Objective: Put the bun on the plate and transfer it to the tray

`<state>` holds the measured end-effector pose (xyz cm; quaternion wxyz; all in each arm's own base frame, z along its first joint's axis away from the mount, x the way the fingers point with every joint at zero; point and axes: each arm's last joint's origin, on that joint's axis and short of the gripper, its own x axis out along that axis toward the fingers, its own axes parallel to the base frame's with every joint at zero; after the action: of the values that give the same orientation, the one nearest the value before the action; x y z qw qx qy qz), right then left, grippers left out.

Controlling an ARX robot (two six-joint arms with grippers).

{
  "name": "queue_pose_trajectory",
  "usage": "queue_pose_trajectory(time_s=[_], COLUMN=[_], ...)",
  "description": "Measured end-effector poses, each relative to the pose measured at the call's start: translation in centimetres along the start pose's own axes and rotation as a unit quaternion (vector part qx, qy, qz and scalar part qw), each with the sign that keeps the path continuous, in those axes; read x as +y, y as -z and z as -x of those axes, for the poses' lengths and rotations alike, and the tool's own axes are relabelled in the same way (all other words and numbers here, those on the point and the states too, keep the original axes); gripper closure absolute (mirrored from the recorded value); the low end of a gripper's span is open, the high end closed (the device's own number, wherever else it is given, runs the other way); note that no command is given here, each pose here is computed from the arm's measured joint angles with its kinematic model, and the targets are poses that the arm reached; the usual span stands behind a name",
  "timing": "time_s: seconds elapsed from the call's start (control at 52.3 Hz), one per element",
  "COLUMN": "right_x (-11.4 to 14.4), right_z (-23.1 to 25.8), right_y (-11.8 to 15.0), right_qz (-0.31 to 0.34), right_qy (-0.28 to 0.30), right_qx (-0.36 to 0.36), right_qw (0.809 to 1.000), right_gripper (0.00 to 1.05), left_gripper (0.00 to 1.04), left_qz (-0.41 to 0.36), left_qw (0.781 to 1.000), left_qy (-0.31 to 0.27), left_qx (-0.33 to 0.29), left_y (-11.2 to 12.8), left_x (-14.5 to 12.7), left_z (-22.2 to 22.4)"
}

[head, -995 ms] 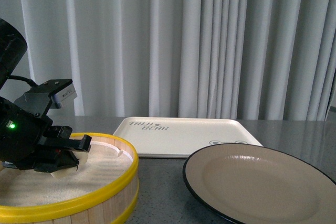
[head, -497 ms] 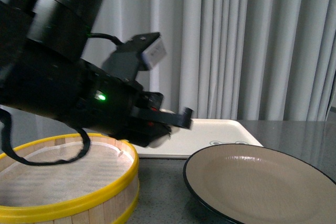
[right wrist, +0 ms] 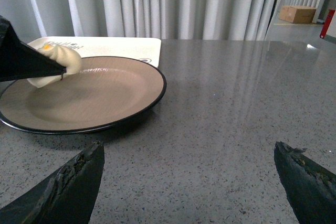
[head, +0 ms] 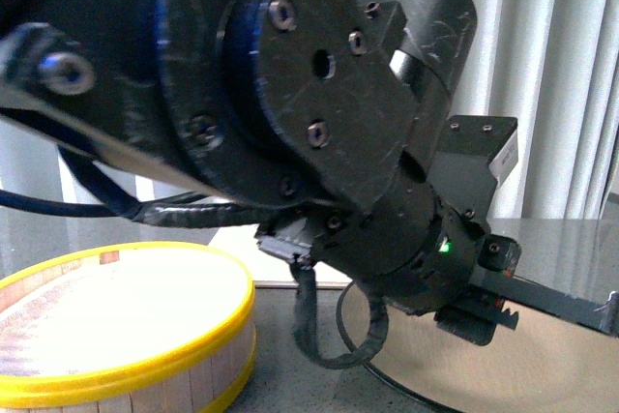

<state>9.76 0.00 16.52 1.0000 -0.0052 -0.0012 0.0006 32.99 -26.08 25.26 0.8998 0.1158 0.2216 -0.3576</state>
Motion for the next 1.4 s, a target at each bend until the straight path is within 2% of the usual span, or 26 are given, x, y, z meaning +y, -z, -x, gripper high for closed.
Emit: queue_pose_trajectory(time_s=[0.249, 0.44, 0.612, 0.727, 0.899, 1.033, 1.148, 1.224, 1.397], right_x=[0.0, 0.0, 0.0, 0.0, 0.0, 0.0, 0.0, 0.0, 0.0], right_z=[0.0, 0.0, 0.0, 0.0, 0.0, 0.0, 0.0, 0.0, 0.0], right_y=[0.0, 0.0, 0.0, 0.0, 0.0, 0.0, 0.0, 0.0, 0.0], right_qz=[0.000, 0.000, 0.000, 0.000, 0.000, 0.000, 0.000, 0.000, 0.000], right_qy=[0.000, 0.000, 0.000, 0.000, 0.000, 0.000, 0.000, 0.000, 0.000], right_qx=[0.000, 0.000, 0.000, 0.000, 0.000, 0.000, 0.000, 0.000, 0.000], right_qw=[1.000, 1.000, 1.000, 1.000, 1.000, 1.000, 1.000, 1.000, 1.000], right_gripper=[0.09, 0.09, 0.09, 0.09, 0.09, 0.09, 0.09, 0.09, 0.09], left_gripper=[0.99, 0.99, 0.99, 0.85, 0.57, 0.41, 0.17, 0.06, 0.07], left_qz=[0.009, 0.022, 0.031, 0.030, 0.036, 0.040, 0.044, 0.049, 0.056], left_qw=[1.000, 0.999, 0.999, 0.999, 0.998, 0.998, 0.998, 0.997, 0.997], left_qy=[-0.003, -0.001, 0.007, 0.008, 0.012, 0.011, -0.008, -0.027, -0.025], left_qx=[0.010, 0.032, 0.041, 0.040, 0.052, 0.054, 0.050, 0.046, 0.052], left_y=[-1.2, -0.4, 0.0, -0.3, -0.4, -0.3, -0.7, -1.2, -1.5], left_x=[0.0, -0.2, -1.5, -2.4, -3.3, -3.7, -3.8, -3.7, -3.9], left_z=[-2.0, -3.4, -4.3, -4.6, -4.9, -5.1, -5.4, -5.7, -6.1])
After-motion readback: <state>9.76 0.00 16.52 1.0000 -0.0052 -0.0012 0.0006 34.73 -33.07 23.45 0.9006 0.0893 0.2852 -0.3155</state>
